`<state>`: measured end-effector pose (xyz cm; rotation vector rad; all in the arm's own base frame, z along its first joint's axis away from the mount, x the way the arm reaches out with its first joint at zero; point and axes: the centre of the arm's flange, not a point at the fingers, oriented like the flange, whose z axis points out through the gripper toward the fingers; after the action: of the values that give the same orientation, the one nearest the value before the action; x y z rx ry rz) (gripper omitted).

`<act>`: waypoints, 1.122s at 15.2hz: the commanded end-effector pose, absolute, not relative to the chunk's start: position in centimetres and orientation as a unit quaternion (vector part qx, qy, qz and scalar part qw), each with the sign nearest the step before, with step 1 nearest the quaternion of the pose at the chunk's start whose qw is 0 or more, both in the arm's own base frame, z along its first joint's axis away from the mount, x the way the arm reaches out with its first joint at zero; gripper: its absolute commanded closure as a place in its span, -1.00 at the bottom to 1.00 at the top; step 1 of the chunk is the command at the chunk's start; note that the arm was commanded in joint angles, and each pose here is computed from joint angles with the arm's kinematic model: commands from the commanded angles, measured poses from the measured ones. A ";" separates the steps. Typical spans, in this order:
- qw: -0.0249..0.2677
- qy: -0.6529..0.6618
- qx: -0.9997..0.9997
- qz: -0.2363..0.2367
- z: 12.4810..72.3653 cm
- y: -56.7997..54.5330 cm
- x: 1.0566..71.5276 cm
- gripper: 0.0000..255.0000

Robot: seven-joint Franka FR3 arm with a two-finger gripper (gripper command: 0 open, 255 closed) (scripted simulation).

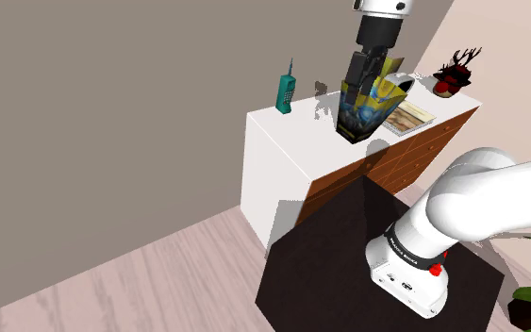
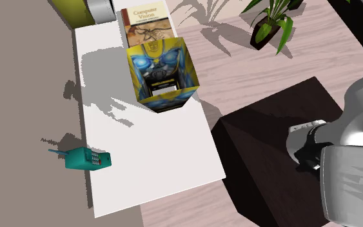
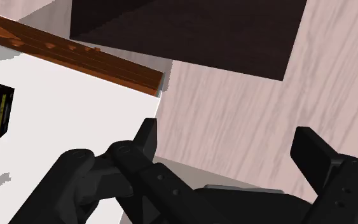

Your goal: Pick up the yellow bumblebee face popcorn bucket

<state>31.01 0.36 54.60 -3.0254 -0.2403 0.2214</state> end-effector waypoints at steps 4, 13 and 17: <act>0.031 -0.111 -0.992 0.060 52.9 -2.5 30.1 -1.00; -0.024 -0.207 -0.978 0.022 48.3 -11.8 28.8 -1.00; -0.048 -0.248 -0.967 0.005 46.5 -16.1 29.0 -1.00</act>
<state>29.22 -15.05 46.85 -3.1319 -0.7604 0.0306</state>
